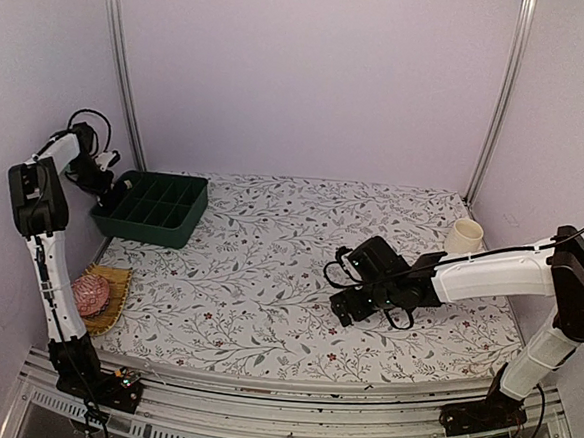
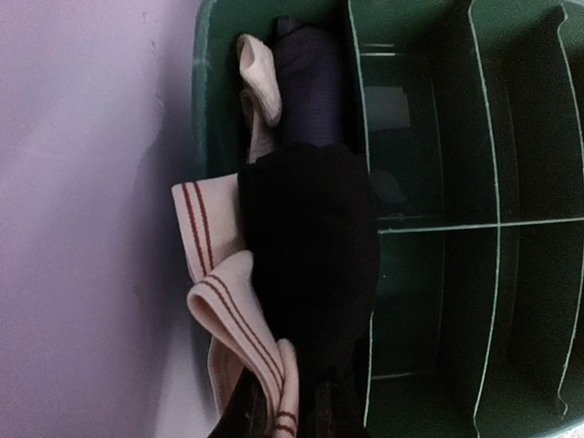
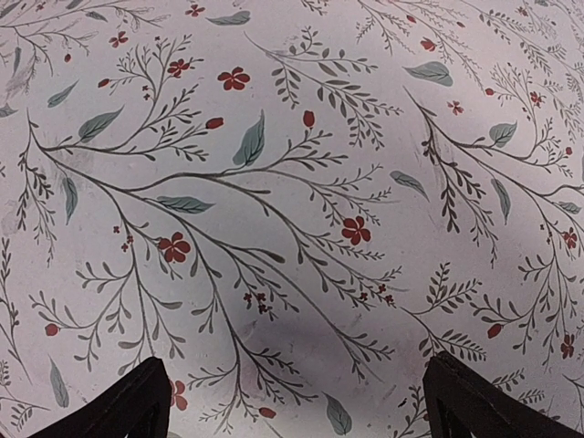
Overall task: Roll the underwear
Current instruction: Place the underwear in the storage box, then move the storage box to the center of the board.
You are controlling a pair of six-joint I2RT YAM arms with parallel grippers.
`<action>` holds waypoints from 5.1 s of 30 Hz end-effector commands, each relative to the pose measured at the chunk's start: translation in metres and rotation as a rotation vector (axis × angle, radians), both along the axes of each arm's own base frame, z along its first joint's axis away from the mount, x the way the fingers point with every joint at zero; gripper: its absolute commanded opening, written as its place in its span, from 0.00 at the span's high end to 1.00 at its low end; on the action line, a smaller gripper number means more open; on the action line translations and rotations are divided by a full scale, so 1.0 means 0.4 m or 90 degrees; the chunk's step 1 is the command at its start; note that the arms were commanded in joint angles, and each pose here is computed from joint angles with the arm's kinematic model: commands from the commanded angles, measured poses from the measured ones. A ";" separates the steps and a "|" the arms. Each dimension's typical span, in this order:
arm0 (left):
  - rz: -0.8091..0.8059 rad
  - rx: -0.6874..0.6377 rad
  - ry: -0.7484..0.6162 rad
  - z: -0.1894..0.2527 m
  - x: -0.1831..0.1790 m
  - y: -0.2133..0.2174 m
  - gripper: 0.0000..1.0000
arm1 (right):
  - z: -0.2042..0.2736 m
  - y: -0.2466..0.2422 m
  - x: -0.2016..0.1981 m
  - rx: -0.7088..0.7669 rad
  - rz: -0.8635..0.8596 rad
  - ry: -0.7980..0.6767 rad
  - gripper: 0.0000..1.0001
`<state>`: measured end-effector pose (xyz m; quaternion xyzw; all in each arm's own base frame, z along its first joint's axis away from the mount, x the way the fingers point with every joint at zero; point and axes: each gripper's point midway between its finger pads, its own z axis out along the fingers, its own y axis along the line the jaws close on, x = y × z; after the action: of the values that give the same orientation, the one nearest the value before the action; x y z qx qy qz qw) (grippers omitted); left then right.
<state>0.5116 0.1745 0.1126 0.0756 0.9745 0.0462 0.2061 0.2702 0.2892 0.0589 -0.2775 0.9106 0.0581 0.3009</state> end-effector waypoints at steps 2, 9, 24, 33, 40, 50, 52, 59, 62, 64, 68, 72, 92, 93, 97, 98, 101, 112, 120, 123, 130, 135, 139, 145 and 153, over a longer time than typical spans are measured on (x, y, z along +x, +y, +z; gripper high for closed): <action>0.018 -0.004 0.045 -0.052 -0.045 0.006 1.00 | 0.027 0.007 -0.004 0.028 -0.002 -0.009 0.01; 0.018 -0.010 0.078 -0.093 -0.073 -0.002 1.00 | 0.024 0.007 -0.004 0.025 0.000 -0.008 0.01; 0.018 0.020 0.069 -0.020 -0.118 0.003 1.00 | 0.029 0.012 -0.009 0.027 0.009 -0.010 0.01; 0.019 0.020 0.083 -0.056 -0.107 0.009 1.00 | 0.037 0.019 -0.016 0.031 0.016 -0.014 0.01; 0.009 0.014 0.133 -0.132 -0.113 -0.003 1.00 | 0.032 0.021 -0.015 0.028 0.017 -0.013 0.01; -0.029 -0.022 0.162 -0.194 -0.120 -0.059 1.00 | 0.028 0.024 -0.015 0.026 0.019 -0.012 0.01; -0.035 -0.025 0.170 -0.206 -0.126 -0.070 1.00 | 0.027 0.024 -0.015 0.025 0.019 -0.012 0.01; -0.025 -0.010 0.146 -0.173 -0.111 -0.059 0.80 | 0.025 0.026 -0.018 0.025 0.023 -0.010 0.01; -0.021 -0.005 0.137 -0.161 -0.103 -0.054 0.70 | 0.026 0.027 -0.019 0.025 0.025 -0.010 0.01; -0.017 -0.002 0.134 -0.157 -0.099 -0.052 0.67 | 0.028 0.028 -0.019 0.026 0.026 -0.011 0.01; -0.011 0.009 0.121 -0.143 -0.089 -0.045 0.65 | 0.027 0.030 -0.021 0.026 0.028 -0.010 0.01; -0.006 0.020 0.102 -0.113 -0.076 -0.037 0.64 | 0.025 0.032 -0.022 0.025 0.030 -0.010 0.01; -0.020 0.046 -0.024 0.103 -0.021 -0.040 0.39 | 0.028 0.032 -0.021 0.023 0.031 -0.013 0.01; -0.021 0.043 -0.029 0.109 -0.018 -0.043 0.39 | 0.027 0.032 -0.021 0.023 0.031 -0.013 0.01; -0.035 0.024 -0.050 0.135 -0.012 -0.075 0.33 | 0.037 0.020 -0.015 0.017 0.021 -0.028 0.01; -0.040 0.018 -0.056 0.143 -0.012 -0.087 0.30 | 0.043 0.015 -0.014 0.018 0.017 -0.034 0.01; -0.061 0.009 -0.082 0.173 -0.018 -0.134 0.15 | 0.064 0.000 -0.007 0.029 -0.001 -0.059 0.01; -0.335 0.012 -0.106 0.156 -0.213 -0.532 0.02 | 0.072 -0.023 0.009 0.026 -0.025 -0.095 0.01; -0.388 -0.089 -0.043 0.039 -0.279 -0.681 0.01 | 0.041 -0.027 0.016 0.006 -0.032 -0.093 0.01; -0.401 -0.101 -0.021 -0.001 -0.280 -0.712 0.02 | 0.036 -0.029 0.018 -0.001 -0.035 -0.094 0.01; -0.385 -0.054 -0.022 -0.052 -0.217 -0.728 0.01 | 0.035 -0.033 0.018 -0.004 -0.033 -0.098 0.01; -0.399 -0.056 -0.004 -0.094 -0.188 -0.758 0.01 | 0.030 -0.031 0.018 -0.007 -0.031 -0.096 0.01; -0.439 -0.057 0.015 -0.140 -0.181 -0.813 0.02 | 0.027 -0.031 0.019 -0.010 -0.031 -0.096 0.01; -0.522 -0.034 -0.002 -0.168 -0.166 -0.921 0.01 | 0.025 -0.034 0.020 -0.014 -0.033 -0.097 0.01; -0.594 0.010 -0.017 -0.190 -0.169 -1.042 0.01 | 0.024 -0.040 0.022 -0.018 -0.040 -0.101 0.01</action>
<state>0.4437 -0.2110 0.0375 0.4720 0.8565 -0.0453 0.2038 0.2783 0.2760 0.0737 -0.2578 0.8934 0.0267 0.3669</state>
